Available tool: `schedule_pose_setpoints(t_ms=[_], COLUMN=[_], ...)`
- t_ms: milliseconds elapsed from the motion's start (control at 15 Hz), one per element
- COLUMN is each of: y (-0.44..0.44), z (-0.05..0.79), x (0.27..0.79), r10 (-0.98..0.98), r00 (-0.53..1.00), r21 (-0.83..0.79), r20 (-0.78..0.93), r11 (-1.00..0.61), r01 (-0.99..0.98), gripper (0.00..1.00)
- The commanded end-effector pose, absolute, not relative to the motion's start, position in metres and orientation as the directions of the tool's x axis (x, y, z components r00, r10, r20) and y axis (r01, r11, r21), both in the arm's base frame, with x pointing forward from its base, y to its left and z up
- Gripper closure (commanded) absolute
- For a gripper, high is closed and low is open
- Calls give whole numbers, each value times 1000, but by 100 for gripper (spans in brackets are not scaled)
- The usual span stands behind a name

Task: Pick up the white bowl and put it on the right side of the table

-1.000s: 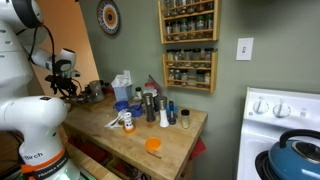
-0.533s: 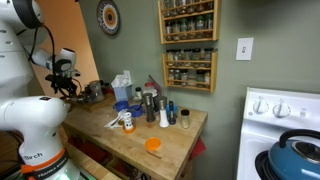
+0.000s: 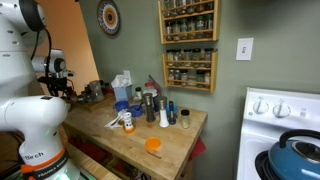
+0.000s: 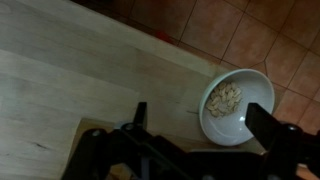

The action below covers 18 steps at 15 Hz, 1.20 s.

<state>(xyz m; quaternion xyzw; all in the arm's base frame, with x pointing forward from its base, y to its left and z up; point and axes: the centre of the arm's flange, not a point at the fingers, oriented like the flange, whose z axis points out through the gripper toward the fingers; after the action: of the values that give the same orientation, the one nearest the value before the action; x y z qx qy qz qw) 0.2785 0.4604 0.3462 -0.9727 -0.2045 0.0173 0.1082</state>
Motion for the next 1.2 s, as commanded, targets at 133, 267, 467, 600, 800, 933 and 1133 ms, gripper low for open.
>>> schedule_pose_setpoints(t_ms=[133, 267, 467, 600, 800, 933, 1133], y=[522, 498, 510, 513, 515, 515, 516], z=[311, 329, 303, 299, 302, 303, 303], x=[317, 303, 316, 318, 317, 317, 317], r10=[362, 353, 378, 381, 384, 384, 384], r00=[932, 935, 926, 924, 923, 923, 923], r21=[-197, -192, -218, -221, -224, -225, -225], r20=[25, 39, 21, 17, 23, 24, 24], r11=[-912, -915, -902, -900, -898, -898, -898], r01=[359, 354, 373, 375, 379, 379, 379], gripper=[0, 0, 0, 0, 0, 0, 0])
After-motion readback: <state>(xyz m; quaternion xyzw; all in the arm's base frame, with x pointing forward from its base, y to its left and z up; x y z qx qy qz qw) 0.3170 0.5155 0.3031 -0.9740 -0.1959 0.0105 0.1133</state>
